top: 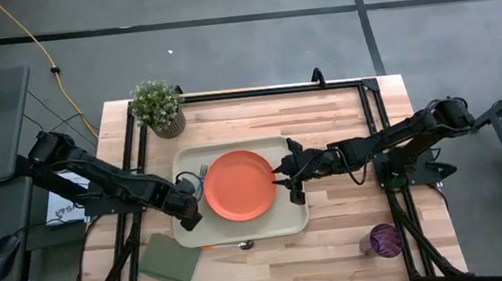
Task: Pick and place plate/cup/fork/spoon on tray
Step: Put the blue fork on the left side of the gray tray, then put the orange spoon beside the blue fork on the gray tray
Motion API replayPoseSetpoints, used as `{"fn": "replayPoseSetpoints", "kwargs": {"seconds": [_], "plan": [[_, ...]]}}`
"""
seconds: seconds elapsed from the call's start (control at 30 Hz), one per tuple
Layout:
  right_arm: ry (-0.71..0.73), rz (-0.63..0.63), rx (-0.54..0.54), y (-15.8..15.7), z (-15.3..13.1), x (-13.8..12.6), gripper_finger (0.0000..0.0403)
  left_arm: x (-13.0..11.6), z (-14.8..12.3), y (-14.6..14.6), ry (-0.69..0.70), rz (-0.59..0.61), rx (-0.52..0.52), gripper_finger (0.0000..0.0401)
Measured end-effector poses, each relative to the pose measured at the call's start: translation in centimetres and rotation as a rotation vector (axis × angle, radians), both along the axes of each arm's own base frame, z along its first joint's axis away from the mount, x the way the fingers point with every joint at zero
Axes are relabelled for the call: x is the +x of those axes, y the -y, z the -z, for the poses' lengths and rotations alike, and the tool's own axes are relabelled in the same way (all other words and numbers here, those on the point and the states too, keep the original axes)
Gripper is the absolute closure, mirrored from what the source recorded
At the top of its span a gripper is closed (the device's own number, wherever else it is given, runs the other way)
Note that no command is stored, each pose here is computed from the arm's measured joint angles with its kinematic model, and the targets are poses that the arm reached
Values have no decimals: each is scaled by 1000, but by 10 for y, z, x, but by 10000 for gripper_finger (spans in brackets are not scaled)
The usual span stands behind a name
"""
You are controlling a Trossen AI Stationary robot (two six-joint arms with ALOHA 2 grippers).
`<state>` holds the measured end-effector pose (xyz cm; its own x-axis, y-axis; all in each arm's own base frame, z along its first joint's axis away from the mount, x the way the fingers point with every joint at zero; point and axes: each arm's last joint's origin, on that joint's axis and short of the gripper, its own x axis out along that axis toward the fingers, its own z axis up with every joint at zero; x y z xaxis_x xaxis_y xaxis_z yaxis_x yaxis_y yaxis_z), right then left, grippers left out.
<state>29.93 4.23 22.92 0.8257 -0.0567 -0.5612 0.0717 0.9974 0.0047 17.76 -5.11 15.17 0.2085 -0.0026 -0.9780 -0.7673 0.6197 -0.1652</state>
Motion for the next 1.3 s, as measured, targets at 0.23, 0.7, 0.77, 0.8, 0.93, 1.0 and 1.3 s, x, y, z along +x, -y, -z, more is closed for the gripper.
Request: {"fn": "replayPoseSetpoints", "kwargs": {"seconds": [0.23, 0.7, 0.77, 0.8, 0.93, 1.0, 1.3], "plan": [[-3, 3, 4, 0, 0, 0, 261, -3, 2, 17, 8, 26, -21, 401], [1, 4, 6, 0, 0, 0, 261, 10, 18, 29, 23, 64, -3, 401], [1, 4, 6, 0, 0, 0, 261, 11, 17, 29, 48, 64, -4, 401], [1, 4, 6, 0, 0, 0, 261, 12, 16, 30, 58, 67, -4, 401], [2, 4, 6, 0, 0, 0, 261, 16, 15, 31, 105, 84, -7, 401], [2, 5, 7, 0, 0, 0, 261, 17, 15, 31, 120, 89, -7, 401], [2, 10, 15, 0, 0, 0, 261, 23, 13, 33, 179, 100, -24, 401]]}}
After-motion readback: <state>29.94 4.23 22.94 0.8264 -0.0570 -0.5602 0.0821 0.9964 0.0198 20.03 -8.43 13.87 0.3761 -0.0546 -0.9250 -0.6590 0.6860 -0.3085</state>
